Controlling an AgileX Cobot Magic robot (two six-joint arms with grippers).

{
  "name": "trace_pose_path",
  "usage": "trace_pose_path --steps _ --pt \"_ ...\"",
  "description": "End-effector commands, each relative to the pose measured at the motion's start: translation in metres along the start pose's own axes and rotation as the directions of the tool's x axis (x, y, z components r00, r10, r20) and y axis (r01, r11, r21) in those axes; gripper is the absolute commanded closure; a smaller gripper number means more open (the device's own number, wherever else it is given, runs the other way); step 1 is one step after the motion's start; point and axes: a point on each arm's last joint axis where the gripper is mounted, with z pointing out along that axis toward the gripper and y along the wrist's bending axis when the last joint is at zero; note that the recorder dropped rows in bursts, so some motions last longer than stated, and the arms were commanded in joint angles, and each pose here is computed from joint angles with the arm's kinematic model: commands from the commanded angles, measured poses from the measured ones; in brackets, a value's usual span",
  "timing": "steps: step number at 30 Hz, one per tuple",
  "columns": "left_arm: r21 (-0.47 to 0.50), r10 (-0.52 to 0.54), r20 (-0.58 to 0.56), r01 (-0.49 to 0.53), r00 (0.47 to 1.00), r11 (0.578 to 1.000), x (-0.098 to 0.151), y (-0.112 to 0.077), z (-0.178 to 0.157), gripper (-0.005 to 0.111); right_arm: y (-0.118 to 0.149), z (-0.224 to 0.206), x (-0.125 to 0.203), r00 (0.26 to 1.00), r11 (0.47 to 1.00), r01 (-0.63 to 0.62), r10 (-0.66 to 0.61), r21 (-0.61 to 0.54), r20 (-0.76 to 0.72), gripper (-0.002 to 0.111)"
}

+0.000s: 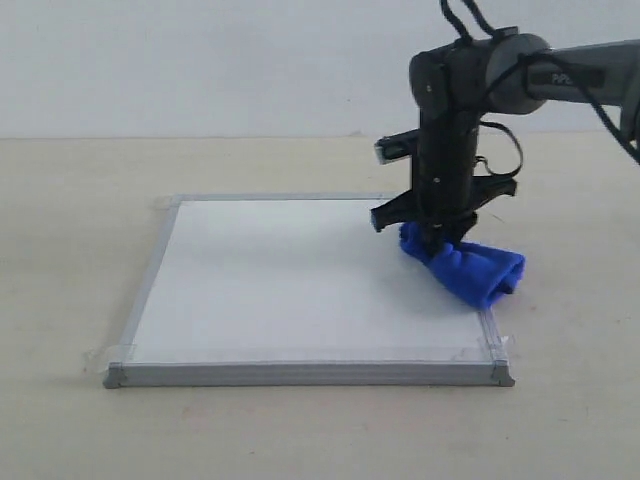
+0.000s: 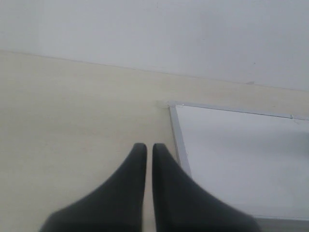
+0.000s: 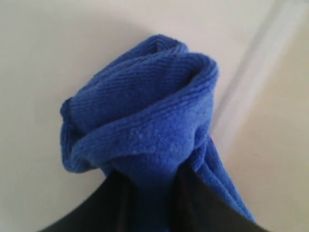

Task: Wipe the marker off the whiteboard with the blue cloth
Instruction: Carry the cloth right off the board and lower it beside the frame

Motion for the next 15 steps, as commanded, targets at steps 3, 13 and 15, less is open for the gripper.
trace_pose_path --steps 3,13,15 --pt "-0.004 0.008 -0.002 -0.008 1.0 1.0 0.001 0.0 0.0 0.102 -0.08 -0.036 0.014 0.964 0.962 -0.268 0.267 -0.053 -0.013 0.108" --pt "-0.004 0.008 -0.002 -0.008 1.0 1.0 0.001 0.0 0.0 0.102 -0.106 -0.032 0.048 0.923 0.907 -0.384 0.381 -0.172 -0.049 0.108" --pt "-0.004 0.008 -0.002 -0.008 1.0 1.0 0.001 0.0 0.0 0.102 -0.099 -0.023 0.055 0.923 0.894 -0.376 0.384 -0.244 -0.015 0.108"
